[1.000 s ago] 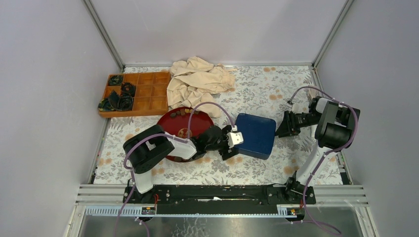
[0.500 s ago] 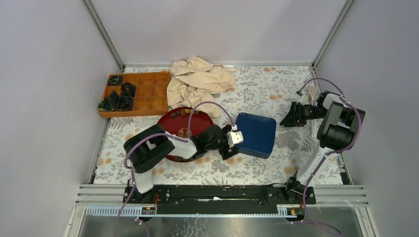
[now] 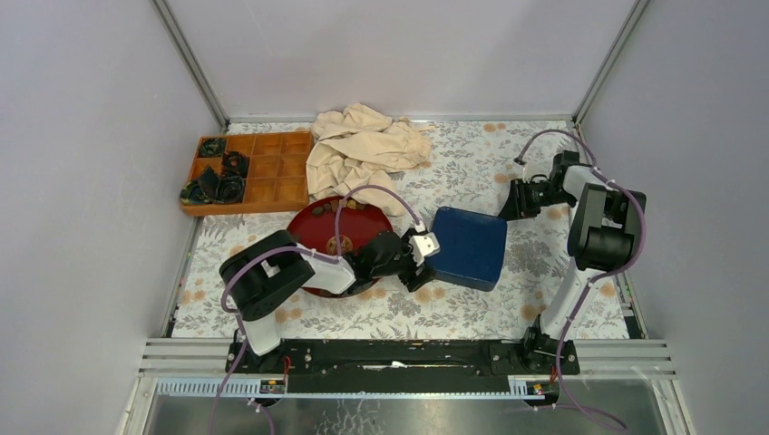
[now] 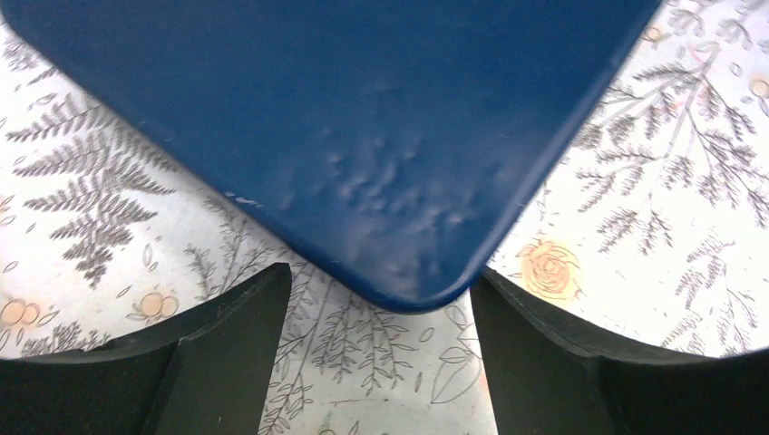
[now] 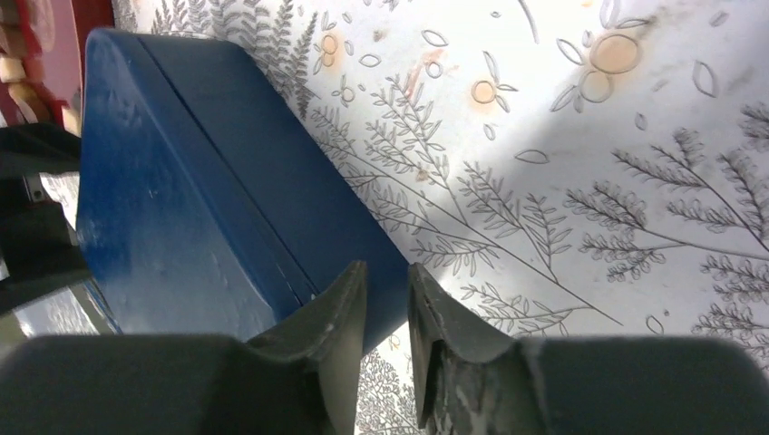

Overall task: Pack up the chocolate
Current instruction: Adjust the packing box at the center of the board.

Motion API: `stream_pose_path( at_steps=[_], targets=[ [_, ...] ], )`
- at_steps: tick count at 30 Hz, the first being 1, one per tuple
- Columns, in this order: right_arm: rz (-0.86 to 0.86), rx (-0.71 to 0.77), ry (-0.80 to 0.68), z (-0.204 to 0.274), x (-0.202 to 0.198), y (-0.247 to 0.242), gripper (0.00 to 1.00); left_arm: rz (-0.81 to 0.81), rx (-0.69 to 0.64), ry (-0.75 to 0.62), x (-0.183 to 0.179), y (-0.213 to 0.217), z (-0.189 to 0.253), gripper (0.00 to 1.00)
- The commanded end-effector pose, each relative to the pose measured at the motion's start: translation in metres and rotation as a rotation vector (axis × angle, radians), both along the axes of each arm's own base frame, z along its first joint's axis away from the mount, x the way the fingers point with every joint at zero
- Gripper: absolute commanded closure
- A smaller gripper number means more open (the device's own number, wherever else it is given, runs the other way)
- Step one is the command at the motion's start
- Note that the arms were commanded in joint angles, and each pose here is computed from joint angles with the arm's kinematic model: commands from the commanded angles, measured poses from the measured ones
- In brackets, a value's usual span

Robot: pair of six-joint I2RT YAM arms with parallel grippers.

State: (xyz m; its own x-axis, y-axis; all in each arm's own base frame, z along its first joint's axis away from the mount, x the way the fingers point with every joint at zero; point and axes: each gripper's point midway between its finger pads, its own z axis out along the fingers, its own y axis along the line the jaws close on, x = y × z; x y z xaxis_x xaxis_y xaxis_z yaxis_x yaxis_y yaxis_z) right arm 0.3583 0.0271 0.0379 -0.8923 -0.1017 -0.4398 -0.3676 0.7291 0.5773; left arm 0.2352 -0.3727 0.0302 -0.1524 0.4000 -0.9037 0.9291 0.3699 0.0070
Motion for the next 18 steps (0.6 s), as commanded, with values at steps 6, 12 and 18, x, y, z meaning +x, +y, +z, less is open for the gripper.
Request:
stream_pose_path(
  at_steps=[6, 12, 18],
  targets=[
    [0.264, 0.094, -0.006, 0.022, -0.048, 0.025, 0.76, 0.244, -0.051, 0.104, 0.043, 0.015, 0.009, 0.3],
    [0.255, 0.111, 0.028, 0.026, -0.078, 0.033, 0.75, 0.271, -0.048, 0.14, 0.062, 0.023, 0.005, 0.31],
    [0.093, 0.047, -0.088, 0.044, -0.064, 0.009, 0.72, 0.298, -0.105, 0.189, 0.081, 0.03, 0.015, 0.29]
  ],
)
